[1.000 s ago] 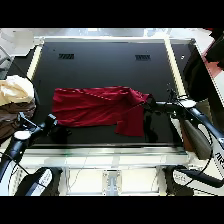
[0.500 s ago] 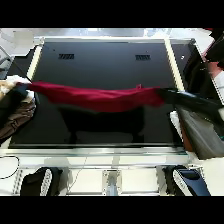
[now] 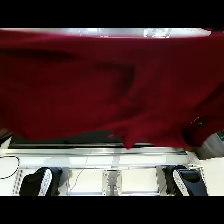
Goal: Fold the shirts.
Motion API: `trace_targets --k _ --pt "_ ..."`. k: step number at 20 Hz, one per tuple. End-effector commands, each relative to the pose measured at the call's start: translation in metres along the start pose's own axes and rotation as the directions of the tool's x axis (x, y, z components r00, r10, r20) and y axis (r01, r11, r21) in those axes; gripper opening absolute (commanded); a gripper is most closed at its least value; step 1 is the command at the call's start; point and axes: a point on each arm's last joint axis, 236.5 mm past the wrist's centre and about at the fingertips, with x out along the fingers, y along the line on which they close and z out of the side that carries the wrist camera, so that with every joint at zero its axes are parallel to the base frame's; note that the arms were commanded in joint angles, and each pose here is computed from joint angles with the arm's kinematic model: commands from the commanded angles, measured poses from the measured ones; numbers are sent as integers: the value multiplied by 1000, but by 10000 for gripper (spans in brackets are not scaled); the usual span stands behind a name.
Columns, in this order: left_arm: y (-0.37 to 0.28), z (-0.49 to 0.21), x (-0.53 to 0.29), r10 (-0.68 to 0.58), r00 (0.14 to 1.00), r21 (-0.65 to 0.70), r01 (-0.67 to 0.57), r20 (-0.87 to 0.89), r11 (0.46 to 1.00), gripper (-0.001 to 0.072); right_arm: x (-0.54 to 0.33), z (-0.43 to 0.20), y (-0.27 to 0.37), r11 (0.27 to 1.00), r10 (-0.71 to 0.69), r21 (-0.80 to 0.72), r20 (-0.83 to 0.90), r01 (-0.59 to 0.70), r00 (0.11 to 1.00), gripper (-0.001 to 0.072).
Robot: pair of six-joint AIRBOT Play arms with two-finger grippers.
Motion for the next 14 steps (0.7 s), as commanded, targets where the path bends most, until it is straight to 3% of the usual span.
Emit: trace_targets --k 1,5,9,10,11,12,13,14 --pt "19 -87 56 -24 930 -46 8 -366 999 7 67 -43 -46 998 -30 40 -185 38 982 16" --pt "57 -228 147 -71 734 -155 -47 -675 987 8 169 -224 -133 968 22 216 -590 131 807 18" --pt "60 -391 213 -144 511 -220 -90 -847 971 10 225 -411 -168 933 105 288 -790 215 604 23" --pt "58 -419 230 -155 508 -240 -105 -847 965 66 233 -445 -173 927 103 291 -807 238 582 43" --pt "53 -437 247 -184 530 -292 -127 -827 948 300 242 -475 -178 920 93 291 -813 264 574 128" --pt "48 -441 266 -215 584 -365 -152 -783 919 474 250 -492 -182 913 80 293 -810 283 581 304" --pt "46 -432 285 -228 652 -425 -159 -723 891 508 258 -501 -185 909 65 295 -799 295 597 411" --pt "47 -412 301 -229 725 -467 -143 -649 873 508 264 -500 -188 910 47 287 -786 297 617 410"
